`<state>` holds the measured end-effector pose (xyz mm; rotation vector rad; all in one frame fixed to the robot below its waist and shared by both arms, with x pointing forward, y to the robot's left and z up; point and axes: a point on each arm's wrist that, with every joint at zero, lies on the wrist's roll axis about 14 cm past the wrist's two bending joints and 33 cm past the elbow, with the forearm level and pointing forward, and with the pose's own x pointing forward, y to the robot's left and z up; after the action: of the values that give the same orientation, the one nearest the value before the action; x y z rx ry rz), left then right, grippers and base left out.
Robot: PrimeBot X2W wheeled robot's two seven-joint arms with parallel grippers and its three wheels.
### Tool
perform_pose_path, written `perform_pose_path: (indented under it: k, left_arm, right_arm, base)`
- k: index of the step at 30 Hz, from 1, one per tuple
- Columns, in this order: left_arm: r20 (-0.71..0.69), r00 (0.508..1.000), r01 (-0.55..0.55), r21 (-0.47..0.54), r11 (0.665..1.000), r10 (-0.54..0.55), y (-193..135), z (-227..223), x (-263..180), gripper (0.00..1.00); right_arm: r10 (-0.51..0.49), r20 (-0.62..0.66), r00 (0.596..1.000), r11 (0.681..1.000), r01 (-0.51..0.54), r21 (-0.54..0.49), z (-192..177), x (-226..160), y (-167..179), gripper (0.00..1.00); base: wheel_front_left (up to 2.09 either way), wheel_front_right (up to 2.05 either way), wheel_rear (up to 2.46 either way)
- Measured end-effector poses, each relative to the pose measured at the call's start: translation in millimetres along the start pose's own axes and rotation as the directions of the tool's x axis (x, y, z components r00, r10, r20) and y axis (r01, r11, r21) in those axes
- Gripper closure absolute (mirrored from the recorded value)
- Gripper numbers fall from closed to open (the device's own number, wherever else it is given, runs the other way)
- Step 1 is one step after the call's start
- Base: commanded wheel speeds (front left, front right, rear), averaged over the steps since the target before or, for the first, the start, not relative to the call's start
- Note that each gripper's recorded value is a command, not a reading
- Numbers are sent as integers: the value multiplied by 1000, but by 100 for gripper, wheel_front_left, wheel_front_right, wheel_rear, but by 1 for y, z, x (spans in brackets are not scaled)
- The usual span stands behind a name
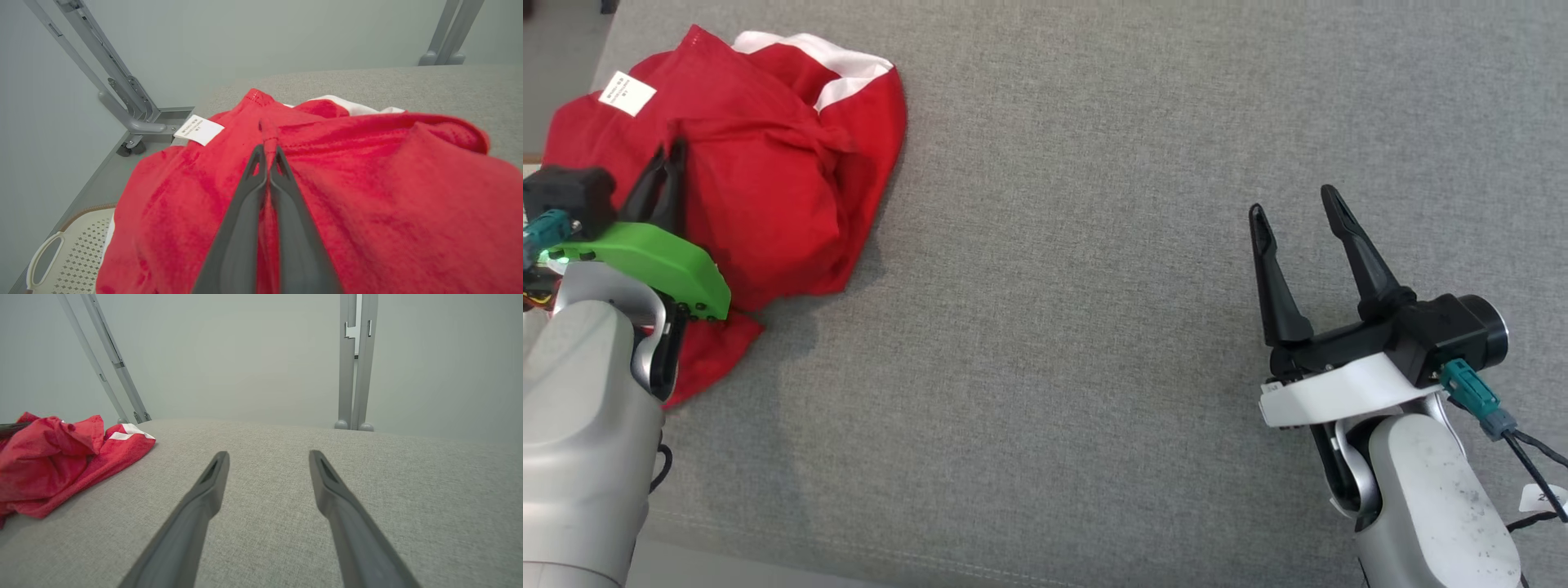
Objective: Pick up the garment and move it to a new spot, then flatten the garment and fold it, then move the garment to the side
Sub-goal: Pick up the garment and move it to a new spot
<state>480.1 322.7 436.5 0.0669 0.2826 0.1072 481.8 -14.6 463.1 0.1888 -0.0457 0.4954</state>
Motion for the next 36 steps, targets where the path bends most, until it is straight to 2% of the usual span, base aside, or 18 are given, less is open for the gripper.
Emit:
perform_pose_path:
  k: [3, 6, 8, 13, 16, 23, 25, 30, 36]
  left_arm:
    - [89, 996, -1, 4, 1000, 1, 4, 29, -5, 100]
    - [248, 969, -12, 3, 1000, 11, 7, 80, -13, 100]
    - [372, 928, -21, -1, 1000, 20, 6, 120, -26, 100]
    - [564, 826, 1, 13, 1000, -8, -8, 178, -64, 100]
    - [657, 751, 24, 66, 998, -62, -26, 211, -85, 100]
    - [725, 656, 168, 127, 978, -207, -88, 238, -96, 100]
    - [733, 618, 255, 155, 954, -284, -124, 245, -95, 100]
    - [738, 542, 402, 191, 895, -401, -188, 256, -95, 100]
    - [729, 443, 590, 202, 782, -523, -273, 259, -100, 100]
  right_arm:
    - [2, 13, 1000, 1000, -2, 4, 8, -3, 3, 0]
    - [0, 32, 999, 1000, 0, 6, 19, -6, 5, 0]
    - [-1, 46, 999, 1000, 1, 4, 27, -8, 7, 0]
    - [-16, 71, 997, 1000, 16, 0, 43, -18, 6, 0]
    - [-39, 90, 995, 999, 38, 5, 54, -27, 2, 0]
    - [-115, 129, 985, 993, 117, -7, 75, -49, -20, 0]
    - [-165, 147, 975, 986, 168, -10, 84, -61, -35, 0]
    - [-242, 174, 954, 969, 248, -12, 97, -81, -58, 0]
    - [-349, 203, 915, 933, 359, -17, 110, -111, -90, 0]
  base:
    - [0, 0, 0]
    - [0, 0, 0]
    - [0, 0, 0]
    - [0, 0, 0]
    - [0, 0, 0]
    - [0, 0, 0]
    - [0, 0, 0]
    - [0, 0, 0]
    - [0, 0, 0]
